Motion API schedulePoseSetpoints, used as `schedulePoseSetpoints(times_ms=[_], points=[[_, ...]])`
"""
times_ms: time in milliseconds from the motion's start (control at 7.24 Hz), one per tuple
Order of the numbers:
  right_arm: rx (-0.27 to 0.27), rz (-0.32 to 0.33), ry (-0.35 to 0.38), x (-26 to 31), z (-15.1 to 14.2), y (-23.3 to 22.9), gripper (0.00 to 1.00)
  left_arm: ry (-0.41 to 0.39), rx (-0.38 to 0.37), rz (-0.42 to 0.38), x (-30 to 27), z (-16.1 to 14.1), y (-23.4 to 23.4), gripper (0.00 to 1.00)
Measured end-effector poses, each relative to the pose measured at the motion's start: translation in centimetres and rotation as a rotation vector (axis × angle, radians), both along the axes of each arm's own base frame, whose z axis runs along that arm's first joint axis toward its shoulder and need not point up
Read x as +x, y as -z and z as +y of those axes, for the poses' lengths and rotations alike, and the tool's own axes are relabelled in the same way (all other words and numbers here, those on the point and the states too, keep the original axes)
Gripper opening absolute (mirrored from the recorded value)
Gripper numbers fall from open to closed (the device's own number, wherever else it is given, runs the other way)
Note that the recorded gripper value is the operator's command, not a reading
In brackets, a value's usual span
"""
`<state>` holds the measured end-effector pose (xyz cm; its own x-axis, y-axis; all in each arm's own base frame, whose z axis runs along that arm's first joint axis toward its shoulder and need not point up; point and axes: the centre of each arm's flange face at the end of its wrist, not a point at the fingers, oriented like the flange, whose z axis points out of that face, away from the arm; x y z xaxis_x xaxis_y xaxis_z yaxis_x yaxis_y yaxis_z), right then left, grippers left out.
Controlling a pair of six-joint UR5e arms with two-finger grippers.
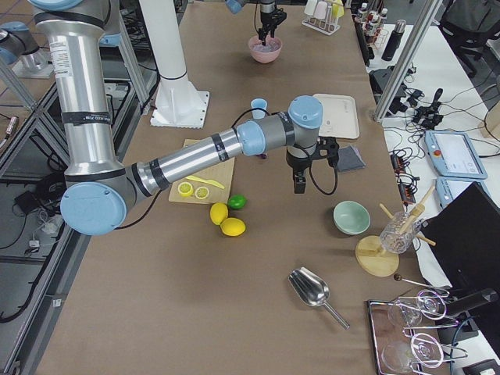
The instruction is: Put ice and cherries in cup
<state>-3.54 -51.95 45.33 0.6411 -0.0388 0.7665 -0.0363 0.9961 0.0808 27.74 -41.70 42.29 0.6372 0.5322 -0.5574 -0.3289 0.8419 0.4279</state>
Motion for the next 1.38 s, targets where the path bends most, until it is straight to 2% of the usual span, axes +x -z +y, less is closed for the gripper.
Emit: schedulePoseSetpoints(times_ms=[138,552,966,1104,1381], points=[[-0.012,0.001,-0.012,0.0,0.0,0.0,1.00,-0.008,0.007,0.005,0.8,-0.4,-0.9,0.74],[-0.019,0.005,-0.020,0.1,-0.1,0.0,1.00,-0.018,0.016,0.019,2.1,-1.4,-3.9,0.74],[-0.020,0.007,-0.025,0.4,-0.2,-0.1,1.00,-0.038,0.008,0.054,2.4,-1.3,-2.9,0.71],[-0.021,0.008,-0.026,0.4,-0.2,-0.2,1.00,-0.036,0.005,0.056,2.4,-1.3,-2.8,0.67],[-0.023,0.008,-0.028,0.4,-0.1,-0.3,1.00,-0.033,-0.001,0.054,2.3,-1.2,-3.1,0.67]])
